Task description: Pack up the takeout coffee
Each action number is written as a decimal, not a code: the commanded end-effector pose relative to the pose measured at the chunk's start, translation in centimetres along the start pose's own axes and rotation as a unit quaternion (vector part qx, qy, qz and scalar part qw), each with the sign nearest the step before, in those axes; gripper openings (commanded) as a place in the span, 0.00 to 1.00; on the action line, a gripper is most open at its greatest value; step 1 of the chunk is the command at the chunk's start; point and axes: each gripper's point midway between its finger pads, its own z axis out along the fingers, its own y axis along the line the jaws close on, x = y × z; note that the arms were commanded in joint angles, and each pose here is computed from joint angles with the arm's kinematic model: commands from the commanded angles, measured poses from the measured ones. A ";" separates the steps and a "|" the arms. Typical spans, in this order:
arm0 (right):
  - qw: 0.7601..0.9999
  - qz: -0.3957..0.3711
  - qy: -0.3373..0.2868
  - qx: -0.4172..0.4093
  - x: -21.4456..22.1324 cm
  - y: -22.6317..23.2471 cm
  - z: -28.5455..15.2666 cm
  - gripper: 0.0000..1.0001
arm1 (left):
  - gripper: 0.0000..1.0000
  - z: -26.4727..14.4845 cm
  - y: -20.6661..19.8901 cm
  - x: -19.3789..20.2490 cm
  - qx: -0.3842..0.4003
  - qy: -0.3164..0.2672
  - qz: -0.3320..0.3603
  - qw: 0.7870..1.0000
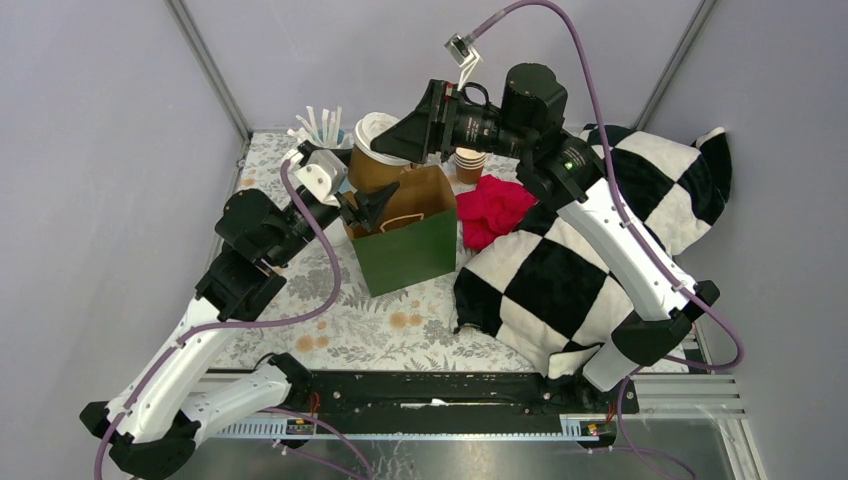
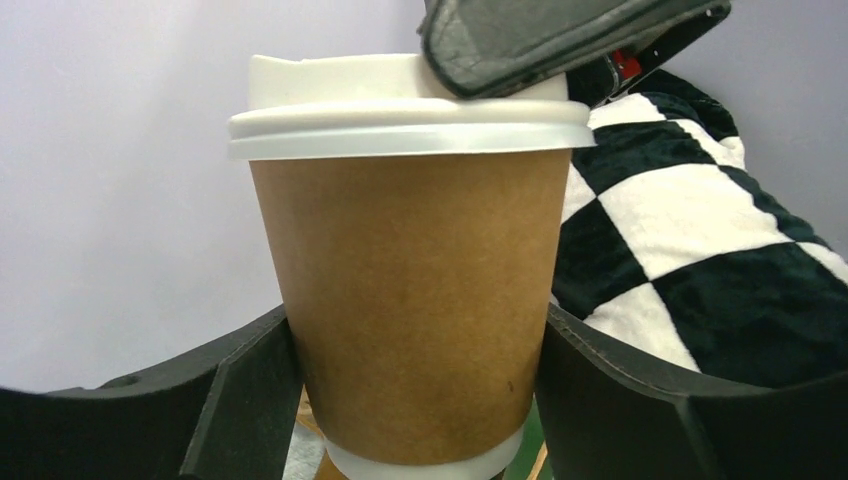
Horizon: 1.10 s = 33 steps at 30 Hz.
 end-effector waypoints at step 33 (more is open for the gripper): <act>0.992 -0.100 -0.021 0.070 -2.7 -1.9 -1.8 1.00 | 0.47 0.2 1.7 1.0 -0.011 0.034 0.123 0.992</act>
